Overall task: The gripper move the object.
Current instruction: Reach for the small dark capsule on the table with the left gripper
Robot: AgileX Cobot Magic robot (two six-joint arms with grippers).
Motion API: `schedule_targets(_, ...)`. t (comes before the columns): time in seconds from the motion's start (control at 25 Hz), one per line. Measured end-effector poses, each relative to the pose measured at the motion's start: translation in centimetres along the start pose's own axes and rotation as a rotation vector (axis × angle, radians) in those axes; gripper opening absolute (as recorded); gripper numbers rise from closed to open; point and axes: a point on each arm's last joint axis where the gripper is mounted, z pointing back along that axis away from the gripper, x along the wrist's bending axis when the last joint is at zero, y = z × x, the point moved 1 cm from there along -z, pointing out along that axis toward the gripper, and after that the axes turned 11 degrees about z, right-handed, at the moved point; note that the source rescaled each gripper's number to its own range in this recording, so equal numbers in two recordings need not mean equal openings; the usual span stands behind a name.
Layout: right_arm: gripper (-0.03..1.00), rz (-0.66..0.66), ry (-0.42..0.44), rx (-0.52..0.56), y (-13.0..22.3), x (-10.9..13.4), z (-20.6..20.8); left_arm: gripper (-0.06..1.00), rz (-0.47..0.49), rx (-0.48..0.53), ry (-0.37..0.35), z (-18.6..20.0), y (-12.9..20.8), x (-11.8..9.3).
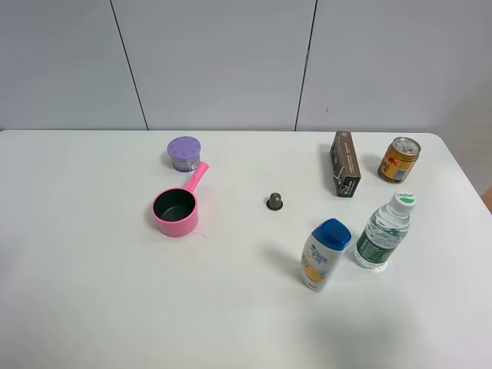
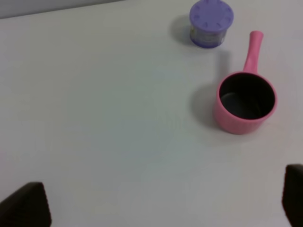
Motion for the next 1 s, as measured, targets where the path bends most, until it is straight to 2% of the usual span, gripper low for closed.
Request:
schedule_targets(0.32, 1.0, 0.0, 0.0, 0.0, 0.0, 0.0, 0.0, 1.0, -0.032, 0.075, -0.013, -5.6, -4.9, 0.4)
schedule_targets(0.44, 1.0, 0.0, 0.0, 0.0, 0.0, 0.0, 0.0, 1.0, -0.071, 0.064, 0.008, -7.1, -6.8, -0.2)
schedule_targets(0.68, 1.0, 0.0, 0.0, 0.0, 0.0, 0.0, 0.0, 1.0, -0.168, 0.062, 0.127, -10.4, -9.2, -3.9)
schedule_targets(1.0, 1.0, 0.0, 0.0, 0.0, 0.0, 0.0, 0.0, 1.0, -0.301, 0.165, 0.261, -14.9, -9.2, -9.9)
